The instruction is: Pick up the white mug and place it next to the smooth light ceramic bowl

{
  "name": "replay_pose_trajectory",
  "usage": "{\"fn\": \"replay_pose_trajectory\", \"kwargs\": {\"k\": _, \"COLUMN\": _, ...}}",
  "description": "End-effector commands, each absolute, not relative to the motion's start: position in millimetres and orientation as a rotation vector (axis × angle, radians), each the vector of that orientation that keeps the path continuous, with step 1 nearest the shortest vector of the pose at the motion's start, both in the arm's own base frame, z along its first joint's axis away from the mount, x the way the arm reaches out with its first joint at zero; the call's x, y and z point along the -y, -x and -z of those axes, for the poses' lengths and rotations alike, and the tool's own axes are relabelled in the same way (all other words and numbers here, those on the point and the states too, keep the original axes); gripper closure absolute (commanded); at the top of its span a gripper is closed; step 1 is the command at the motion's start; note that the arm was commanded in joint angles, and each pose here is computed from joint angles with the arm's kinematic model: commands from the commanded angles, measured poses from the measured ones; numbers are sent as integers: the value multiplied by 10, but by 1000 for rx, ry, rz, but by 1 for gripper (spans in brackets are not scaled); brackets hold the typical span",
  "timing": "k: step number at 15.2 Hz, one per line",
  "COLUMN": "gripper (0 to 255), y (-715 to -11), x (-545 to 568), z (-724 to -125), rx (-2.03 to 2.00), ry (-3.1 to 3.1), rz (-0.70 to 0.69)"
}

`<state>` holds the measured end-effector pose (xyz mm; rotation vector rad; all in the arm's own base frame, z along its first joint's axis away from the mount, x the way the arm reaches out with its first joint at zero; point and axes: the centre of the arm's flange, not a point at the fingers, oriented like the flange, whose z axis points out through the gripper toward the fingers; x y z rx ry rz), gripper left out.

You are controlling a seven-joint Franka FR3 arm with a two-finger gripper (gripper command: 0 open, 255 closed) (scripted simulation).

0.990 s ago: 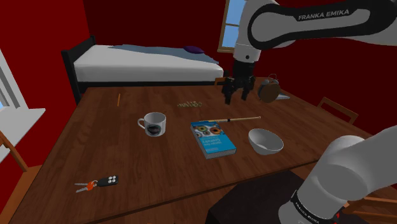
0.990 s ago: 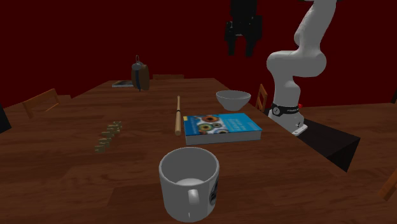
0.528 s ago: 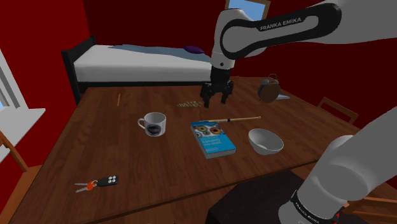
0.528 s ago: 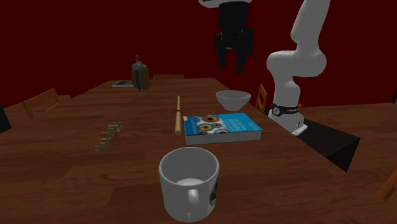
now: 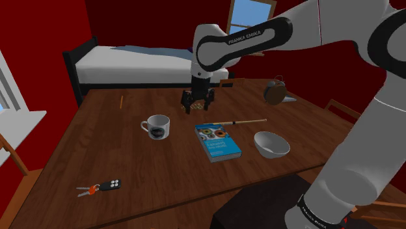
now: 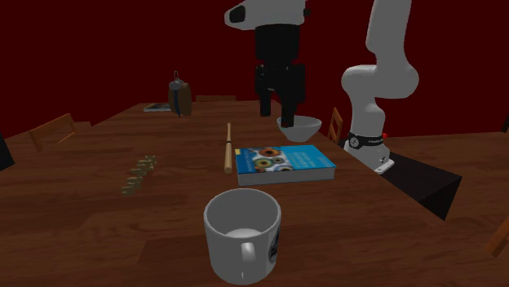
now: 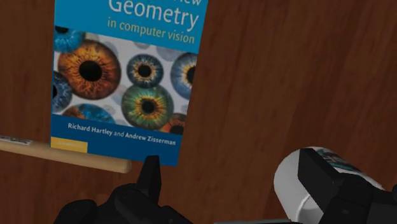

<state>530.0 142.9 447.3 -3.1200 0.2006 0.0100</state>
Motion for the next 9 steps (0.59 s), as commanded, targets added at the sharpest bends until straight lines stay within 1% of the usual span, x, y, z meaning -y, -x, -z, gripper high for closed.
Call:
{"fn": "replay_pose_trajectory", "kwargs": {"k": 1, "gripper": 0, "y": -5532, "x": -1551, "z": -4383, "rx": -205, "ry": 3114, "rz": -6}}
{"fn": "replay_pose_trajectory", "kwargs": {"k": 9, "gripper": 0, "y": -6359, "x": -2002, "z": -3953, "rx": -218, "ry": 3096, "rz": 4}}
